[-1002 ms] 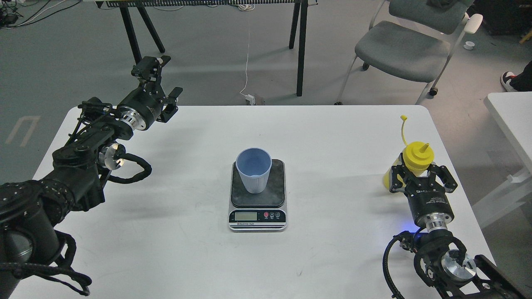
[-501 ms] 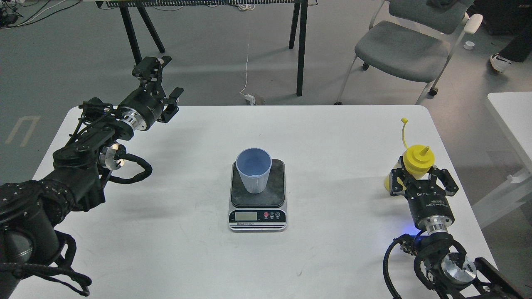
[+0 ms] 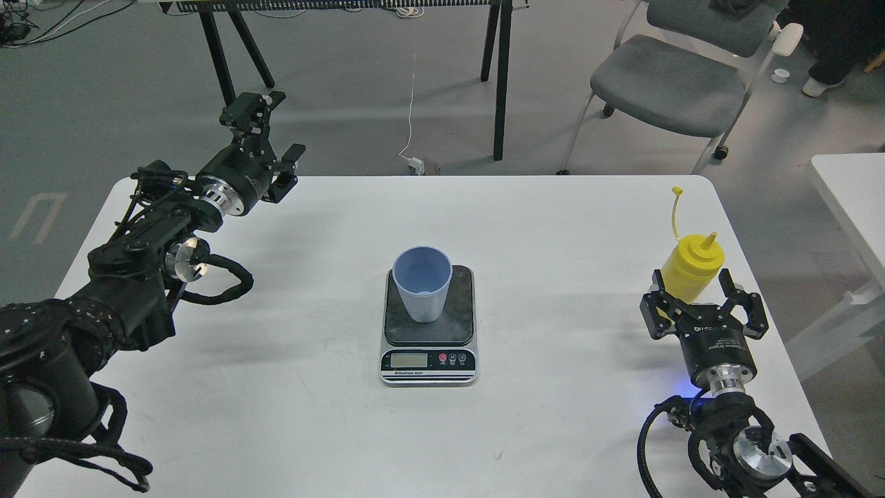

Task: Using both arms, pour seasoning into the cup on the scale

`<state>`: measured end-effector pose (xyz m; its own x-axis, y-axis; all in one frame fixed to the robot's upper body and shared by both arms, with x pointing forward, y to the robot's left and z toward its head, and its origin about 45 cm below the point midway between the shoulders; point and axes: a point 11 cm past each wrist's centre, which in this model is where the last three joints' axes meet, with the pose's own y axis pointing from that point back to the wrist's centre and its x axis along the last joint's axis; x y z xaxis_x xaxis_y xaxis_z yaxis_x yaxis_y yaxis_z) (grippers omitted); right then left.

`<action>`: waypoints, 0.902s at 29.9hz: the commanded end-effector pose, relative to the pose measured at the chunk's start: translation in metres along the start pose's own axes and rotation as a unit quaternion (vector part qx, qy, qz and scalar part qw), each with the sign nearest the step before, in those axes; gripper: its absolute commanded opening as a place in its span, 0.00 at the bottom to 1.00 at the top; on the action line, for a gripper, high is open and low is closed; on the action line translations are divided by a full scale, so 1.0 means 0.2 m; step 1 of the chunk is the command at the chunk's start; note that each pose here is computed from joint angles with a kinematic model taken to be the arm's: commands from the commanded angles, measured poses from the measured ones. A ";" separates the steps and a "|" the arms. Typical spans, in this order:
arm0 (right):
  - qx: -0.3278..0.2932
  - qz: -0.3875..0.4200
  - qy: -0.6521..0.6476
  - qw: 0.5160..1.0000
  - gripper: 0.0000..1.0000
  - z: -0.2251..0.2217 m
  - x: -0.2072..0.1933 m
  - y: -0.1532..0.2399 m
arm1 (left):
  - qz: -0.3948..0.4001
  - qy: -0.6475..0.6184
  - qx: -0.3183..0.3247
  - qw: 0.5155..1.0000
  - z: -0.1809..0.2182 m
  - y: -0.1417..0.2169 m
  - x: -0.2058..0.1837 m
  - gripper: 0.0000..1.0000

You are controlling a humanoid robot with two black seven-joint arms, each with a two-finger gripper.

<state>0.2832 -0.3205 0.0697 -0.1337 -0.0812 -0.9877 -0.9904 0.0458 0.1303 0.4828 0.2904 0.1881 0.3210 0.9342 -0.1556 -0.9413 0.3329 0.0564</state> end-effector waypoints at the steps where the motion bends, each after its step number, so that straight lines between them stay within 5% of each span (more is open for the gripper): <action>1: -0.016 0.010 0.006 1.000 0.99 0.01 0.03 0.07 | -0.001 -0.001 -0.002 1.000 0.01 -0.01 0.00 0.95; 17: -0.032 0.046 0.216 0.975 0.99 -0.71 -0.13 0.28 | -0.007 0.007 0.000 1.000 -0.02 -0.02 -0.05 0.95; 23: 0.022 0.008 0.334 0.942 0.99 -1.14 -0.53 0.07 | -0.007 0.010 -0.002 1.000 -0.01 -0.02 -0.05 0.95; 27: 0.041 -0.071 0.350 0.933 0.99 -1.17 -0.92 -0.20 | -0.007 0.016 -0.008 1.000 0.00 -0.03 -0.05 0.95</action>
<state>0.2975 -0.5412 0.2183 -0.1124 -0.6997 -0.7056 -0.9936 0.0863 0.0727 0.4832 0.2792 0.1868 0.3310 0.9262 -0.1807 -0.9376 0.3445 0.0482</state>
